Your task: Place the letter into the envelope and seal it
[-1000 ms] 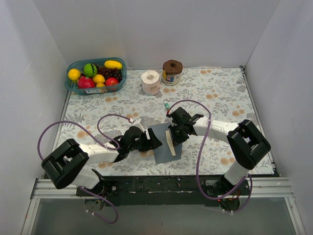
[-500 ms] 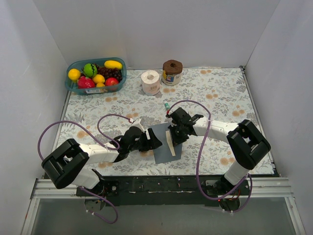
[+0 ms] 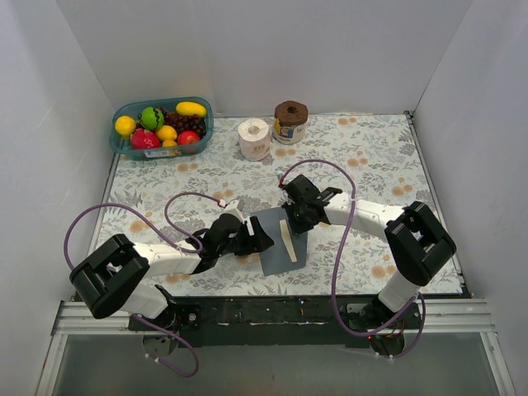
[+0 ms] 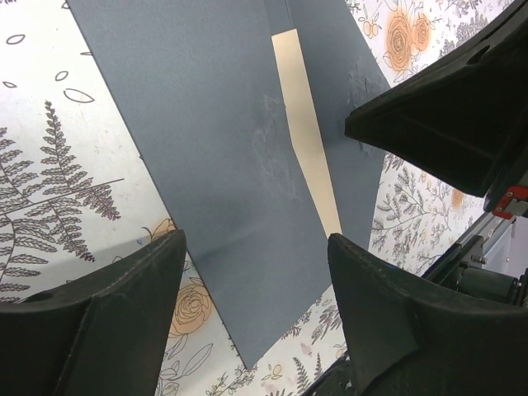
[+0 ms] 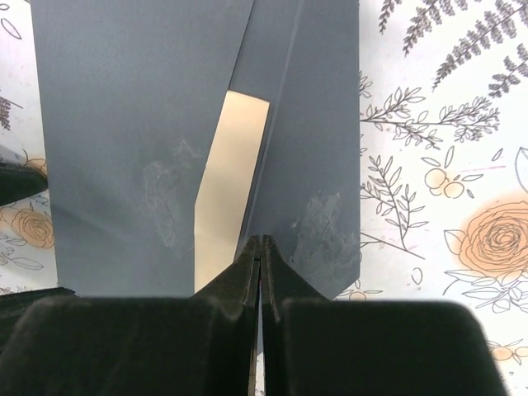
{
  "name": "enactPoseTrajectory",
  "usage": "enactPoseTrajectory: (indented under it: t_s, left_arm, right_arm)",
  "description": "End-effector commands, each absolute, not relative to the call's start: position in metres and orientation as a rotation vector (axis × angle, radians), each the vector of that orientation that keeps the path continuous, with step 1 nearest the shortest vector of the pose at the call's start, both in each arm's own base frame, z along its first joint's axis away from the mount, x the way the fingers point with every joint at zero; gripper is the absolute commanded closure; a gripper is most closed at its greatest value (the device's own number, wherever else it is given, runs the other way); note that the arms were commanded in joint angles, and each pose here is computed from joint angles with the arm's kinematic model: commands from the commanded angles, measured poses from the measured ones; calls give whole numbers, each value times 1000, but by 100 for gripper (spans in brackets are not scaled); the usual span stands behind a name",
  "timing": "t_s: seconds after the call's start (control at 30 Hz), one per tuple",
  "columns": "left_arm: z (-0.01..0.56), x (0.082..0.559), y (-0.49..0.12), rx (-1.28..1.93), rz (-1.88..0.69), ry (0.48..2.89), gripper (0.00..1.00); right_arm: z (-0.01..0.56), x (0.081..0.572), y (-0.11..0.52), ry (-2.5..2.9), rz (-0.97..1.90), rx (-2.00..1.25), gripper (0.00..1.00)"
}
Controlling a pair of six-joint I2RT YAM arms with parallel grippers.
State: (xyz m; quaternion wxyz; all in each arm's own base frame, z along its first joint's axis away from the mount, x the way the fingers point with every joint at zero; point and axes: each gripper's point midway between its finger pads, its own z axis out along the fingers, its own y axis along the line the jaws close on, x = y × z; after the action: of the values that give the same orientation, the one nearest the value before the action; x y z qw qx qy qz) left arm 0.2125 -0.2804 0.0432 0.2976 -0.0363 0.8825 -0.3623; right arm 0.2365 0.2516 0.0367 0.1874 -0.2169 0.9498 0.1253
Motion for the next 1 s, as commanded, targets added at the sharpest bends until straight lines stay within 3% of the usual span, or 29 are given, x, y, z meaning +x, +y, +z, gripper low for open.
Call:
enactPoseTrajectory:
  t_s: [0.0, 0.33, 0.97]
  left_arm:
    - [24, 207, -263, -93, -826, 2417, 30]
    - [24, 209, -264, -88, -824, 2415, 30]
    - [24, 210, -267, -86, -835, 2415, 30]
  right_arm:
    - [42, 255, 257, 2630, 317, -610, 99]
    - [19, 253, 259, 2675, 317, -652, 99]
    - [31, 239, 279, 2636, 519, -727, 99]
